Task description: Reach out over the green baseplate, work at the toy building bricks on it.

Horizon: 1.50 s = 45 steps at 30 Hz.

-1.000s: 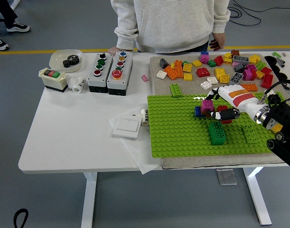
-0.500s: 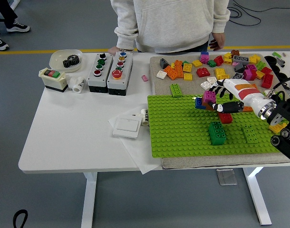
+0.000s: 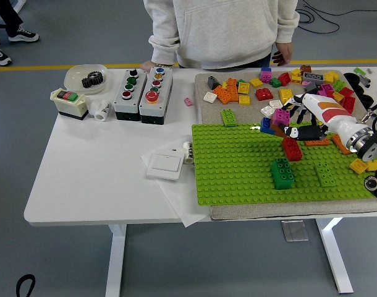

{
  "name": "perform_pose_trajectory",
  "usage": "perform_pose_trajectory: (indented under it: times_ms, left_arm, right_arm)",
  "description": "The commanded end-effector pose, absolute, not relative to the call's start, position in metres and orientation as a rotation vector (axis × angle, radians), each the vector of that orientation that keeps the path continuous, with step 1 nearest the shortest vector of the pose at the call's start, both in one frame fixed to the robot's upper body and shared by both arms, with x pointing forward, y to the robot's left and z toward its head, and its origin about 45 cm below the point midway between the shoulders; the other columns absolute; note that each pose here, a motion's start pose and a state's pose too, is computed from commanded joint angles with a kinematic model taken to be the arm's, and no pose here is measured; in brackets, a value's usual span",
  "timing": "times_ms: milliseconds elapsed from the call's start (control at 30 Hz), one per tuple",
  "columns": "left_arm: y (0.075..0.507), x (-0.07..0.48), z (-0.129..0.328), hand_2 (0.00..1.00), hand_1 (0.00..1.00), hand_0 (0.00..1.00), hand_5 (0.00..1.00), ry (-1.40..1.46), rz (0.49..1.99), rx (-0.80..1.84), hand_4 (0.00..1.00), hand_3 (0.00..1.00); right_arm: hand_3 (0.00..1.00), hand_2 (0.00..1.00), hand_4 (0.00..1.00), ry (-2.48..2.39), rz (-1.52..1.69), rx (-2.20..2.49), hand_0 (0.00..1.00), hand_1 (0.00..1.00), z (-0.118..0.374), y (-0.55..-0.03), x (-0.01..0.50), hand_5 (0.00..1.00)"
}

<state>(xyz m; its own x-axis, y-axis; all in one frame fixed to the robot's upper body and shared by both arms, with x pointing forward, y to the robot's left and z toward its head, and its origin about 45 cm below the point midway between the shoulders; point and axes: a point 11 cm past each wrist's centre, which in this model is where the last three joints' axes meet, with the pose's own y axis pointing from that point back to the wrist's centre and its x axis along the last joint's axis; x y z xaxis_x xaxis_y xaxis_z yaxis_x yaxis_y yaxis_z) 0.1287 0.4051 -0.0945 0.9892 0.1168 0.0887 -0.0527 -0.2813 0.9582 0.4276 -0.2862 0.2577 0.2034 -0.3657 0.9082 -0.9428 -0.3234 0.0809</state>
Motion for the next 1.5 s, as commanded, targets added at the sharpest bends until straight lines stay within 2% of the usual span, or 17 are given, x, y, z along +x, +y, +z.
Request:
perform_pose_trajectory:
  times_ms: [300,600,1500]
  left_arm:
    - [0.406,0.124,-0.095,0.711,0.741,0.742,0.6,0.047,0.154,1.855,0.666,0.596]
    - [0.405,0.125,-0.096,0.712,0.742,0.743,0.601,0.043,0.154,1.851,0.667,0.596]
    - [0.403,0.129,-0.096,0.713,0.748,0.746,0.6,0.031,0.161,1.846,0.666,0.597]
  right_arm:
    - [0.496,0.494,0.665,-1.145,1.135,1.847,0.172,0.361,0.268,-0.287,0.403,0.387]
    - [0.501,0.498,0.668,-0.949,1.237,1.86,0.169,0.359,0.253,-0.286,0.384,0.396]
    - [0.503,0.5,0.69,-0.961,1.177,1.859,0.169,0.362,0.24,-0.302,0.389,0.431]
